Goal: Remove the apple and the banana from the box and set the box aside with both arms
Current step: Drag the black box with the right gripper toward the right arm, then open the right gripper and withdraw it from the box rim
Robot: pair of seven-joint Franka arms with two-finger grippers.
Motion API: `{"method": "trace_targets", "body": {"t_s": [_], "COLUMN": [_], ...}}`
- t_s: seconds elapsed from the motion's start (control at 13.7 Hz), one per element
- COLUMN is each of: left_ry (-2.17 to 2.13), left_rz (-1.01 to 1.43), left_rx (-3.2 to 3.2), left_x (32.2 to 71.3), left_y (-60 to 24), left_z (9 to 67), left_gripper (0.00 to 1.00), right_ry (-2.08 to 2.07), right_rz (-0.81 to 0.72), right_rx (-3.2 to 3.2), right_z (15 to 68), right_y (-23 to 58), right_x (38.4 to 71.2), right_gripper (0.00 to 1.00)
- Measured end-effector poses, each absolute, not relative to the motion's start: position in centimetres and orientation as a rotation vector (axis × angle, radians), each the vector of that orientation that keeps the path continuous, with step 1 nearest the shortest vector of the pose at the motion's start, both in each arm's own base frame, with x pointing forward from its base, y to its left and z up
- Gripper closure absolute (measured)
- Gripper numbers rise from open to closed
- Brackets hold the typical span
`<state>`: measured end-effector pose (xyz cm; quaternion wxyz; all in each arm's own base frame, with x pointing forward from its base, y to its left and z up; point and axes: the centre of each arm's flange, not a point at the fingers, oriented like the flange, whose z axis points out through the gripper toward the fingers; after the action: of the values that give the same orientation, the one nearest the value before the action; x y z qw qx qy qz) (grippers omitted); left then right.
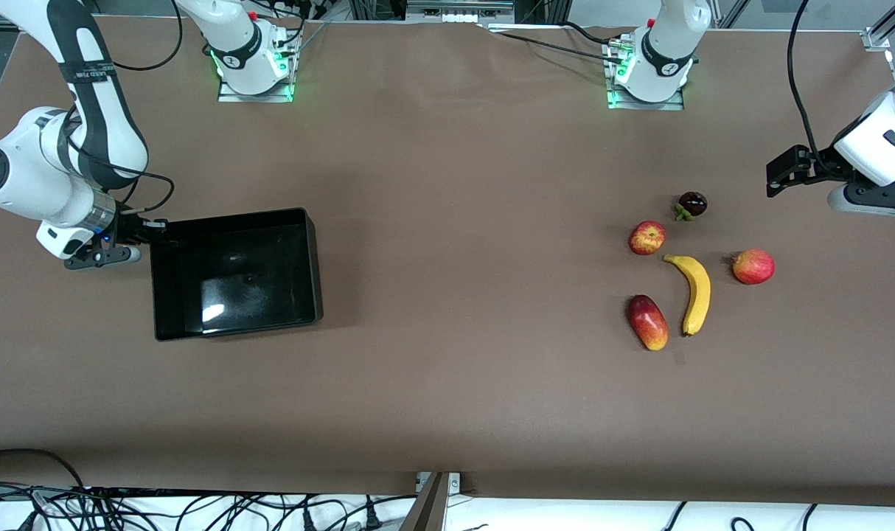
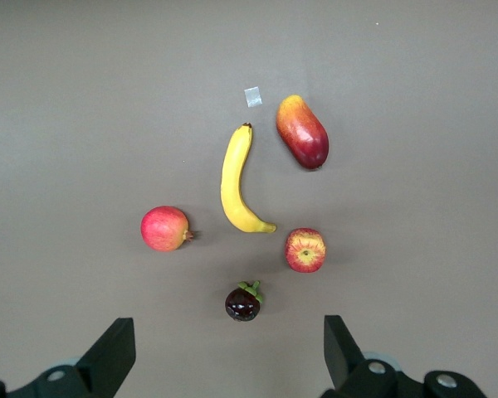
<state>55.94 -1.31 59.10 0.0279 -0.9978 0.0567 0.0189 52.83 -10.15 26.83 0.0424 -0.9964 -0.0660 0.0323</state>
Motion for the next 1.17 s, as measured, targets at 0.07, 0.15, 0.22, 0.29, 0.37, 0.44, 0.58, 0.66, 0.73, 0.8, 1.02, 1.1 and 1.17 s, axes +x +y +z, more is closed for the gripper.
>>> {"method": "trace_targets", "body": {"t_s": [0.07,0.15,0.22,0.29,0.37,0.44,0.58,0.66,0.73,0.8,1.02,1.1,1.17], "left_ry": [0.175,0.175,0.175,0.175,0.175,0.175,0.175,0.175,0.175,0.175,0.175,0.174,0.174], "left_rz": [0.058,0.058,0.058,0.058,0.058,0.058,0.058,0.059,0.059,0.059,0.059,0.059,0.059], "left_rx": [-3.080,-3.080,-3.080,-3.080,-3.080,-3.080,-3.080,-3.080,-3.080,-3.080,-3.080,-3.080,-3.080], "left_x": [55.9,55.9,55.9,55.9,55.9,55.9,55.9,55.9,55.9,55.9,55.9,55.9,55.9], "left_y": [-1.3,-1.3,-1.3,-1.3,-1.3,-1.3,-1.3,-1.3,-1.3,-1.3,-1.3,-1.3,-1.3], "left_z": [59.1,59.1,59.1,59.1,59.1,59.1,59.1,59.1,59.1,59.1,59.1,59.1,59.1], "left_gripper": [0.00,0.00,0.00,0.00,0.00,0.00,0.00,0.00,0.00,0.00,0.00,0.00,0.00], "right_ry": [-0.179,-0.159,-0.145,-0.135,-0.128,-0.120,-0.100,-0.083,-0.074,-0.049,-0.033,-0.041,-0.061], "right_rz": [0.095,0.079,0.062,0.052,0.052,0.057,0.085,0.100,0.105,0.115,0.114,0.082,0.035], "right_rx": [-3.052,-3.059,-3.066,-3.070,-3.071,-3.072,-3.075,-3.076,-3.076,-3.077,-3.081,-3.086,-3.090], "right_z": [26.6,26.3,26.0,25.6,25.2,24.7,23.5,22.9,22.7,22.4,22.3,23.0,24.4], "right_y": [-10.8,-11.4,-11.8,-12.0,-12.0,-12.0,-12.0,-12.0,-12.1,-12.1,-12.2,-12.1,-11.7], "right_x": [52.5,52.2,51.9,51.5,51.2,51.0,50.5,50.4,50.4,50.3,50.5,51.2,52.4], "right_gripper": [0.96,0.96,0.96,0.96,0.96,0.96,0.96,0.96,0.96,0.86,0.54,0.44,0.33]}}
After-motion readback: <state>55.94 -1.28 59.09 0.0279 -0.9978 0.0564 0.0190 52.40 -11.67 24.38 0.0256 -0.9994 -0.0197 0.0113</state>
